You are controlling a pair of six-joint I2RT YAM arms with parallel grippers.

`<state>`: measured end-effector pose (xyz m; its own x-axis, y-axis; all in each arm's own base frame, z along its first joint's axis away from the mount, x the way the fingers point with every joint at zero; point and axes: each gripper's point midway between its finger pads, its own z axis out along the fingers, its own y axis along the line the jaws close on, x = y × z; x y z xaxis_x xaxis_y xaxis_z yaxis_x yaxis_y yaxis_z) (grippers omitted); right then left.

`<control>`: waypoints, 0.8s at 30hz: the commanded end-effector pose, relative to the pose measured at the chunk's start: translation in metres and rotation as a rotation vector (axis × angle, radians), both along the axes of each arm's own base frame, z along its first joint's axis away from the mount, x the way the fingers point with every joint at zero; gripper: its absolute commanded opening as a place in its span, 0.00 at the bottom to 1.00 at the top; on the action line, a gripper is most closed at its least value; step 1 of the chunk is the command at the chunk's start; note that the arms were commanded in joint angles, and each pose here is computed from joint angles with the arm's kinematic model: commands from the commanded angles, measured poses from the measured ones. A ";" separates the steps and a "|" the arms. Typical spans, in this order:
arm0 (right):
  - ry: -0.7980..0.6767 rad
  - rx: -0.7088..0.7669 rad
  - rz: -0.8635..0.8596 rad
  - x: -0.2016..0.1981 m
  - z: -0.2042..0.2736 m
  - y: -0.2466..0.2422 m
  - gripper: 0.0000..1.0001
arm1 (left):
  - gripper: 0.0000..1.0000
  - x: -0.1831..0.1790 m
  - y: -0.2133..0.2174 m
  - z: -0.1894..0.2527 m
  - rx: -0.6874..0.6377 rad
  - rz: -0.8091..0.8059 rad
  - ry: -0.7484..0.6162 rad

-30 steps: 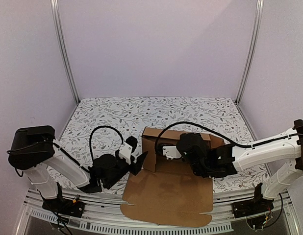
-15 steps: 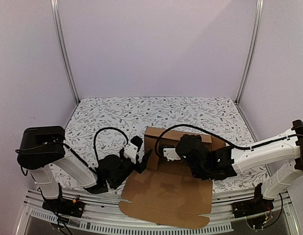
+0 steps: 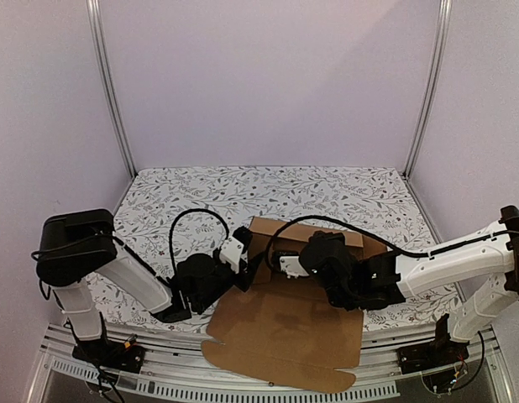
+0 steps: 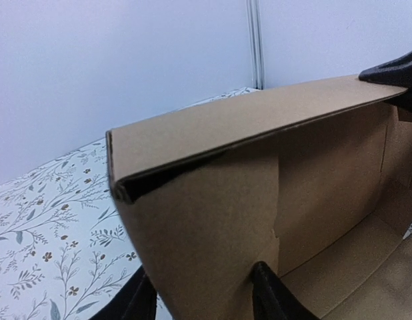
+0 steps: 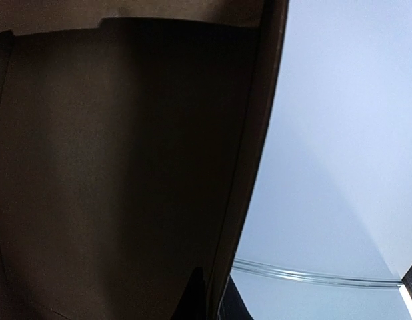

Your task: Fold the paper box

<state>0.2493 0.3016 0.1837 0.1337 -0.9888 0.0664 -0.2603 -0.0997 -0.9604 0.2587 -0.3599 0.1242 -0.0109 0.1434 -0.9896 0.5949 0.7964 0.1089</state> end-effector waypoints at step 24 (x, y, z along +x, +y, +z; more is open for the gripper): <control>0.598 0.020 0.147 -0.059 0.008 0.025 0.48 | 0.30 0.028 0.009 -0.004 -0.013 0.130 -0.056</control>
